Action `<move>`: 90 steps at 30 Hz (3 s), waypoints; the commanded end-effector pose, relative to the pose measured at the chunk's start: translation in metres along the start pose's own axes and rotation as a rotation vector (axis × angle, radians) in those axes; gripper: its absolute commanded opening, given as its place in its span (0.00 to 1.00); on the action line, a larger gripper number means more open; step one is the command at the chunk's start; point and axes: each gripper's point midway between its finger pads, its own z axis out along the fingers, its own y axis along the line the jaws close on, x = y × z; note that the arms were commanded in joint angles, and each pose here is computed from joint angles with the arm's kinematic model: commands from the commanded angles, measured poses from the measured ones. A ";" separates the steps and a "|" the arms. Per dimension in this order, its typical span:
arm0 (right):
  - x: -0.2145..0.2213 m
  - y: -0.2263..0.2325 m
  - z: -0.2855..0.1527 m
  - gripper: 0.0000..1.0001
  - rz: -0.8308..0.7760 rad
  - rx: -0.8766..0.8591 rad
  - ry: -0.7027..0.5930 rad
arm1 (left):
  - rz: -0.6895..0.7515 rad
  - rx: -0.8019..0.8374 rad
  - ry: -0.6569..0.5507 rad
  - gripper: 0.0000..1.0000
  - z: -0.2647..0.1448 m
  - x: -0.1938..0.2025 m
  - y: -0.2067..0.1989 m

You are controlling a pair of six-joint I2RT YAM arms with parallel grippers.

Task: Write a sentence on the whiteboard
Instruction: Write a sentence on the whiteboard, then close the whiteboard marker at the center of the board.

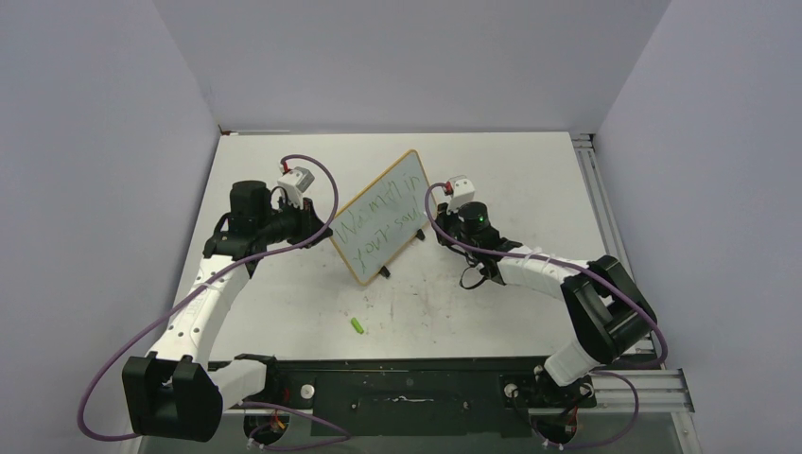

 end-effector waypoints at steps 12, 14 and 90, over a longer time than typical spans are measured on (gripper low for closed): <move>-0.047 0.001 -0.026 0.05 0.006 0.002 -0.110 | 0.017 -0.043 0.019 0.01 -0.004 0.002 0.007; -0.054 -0.004 -0.039 0.05 0.012 0.032 -0.132 | 0.016 -0.044 0.020 0.02 -0.005 0.002 0.007; -0.051 0.061 -0.157 0.06 0.088 -0.225 -0.200 | -0.461 -0.558 0.078 0.47 0.031 0.209 -0.065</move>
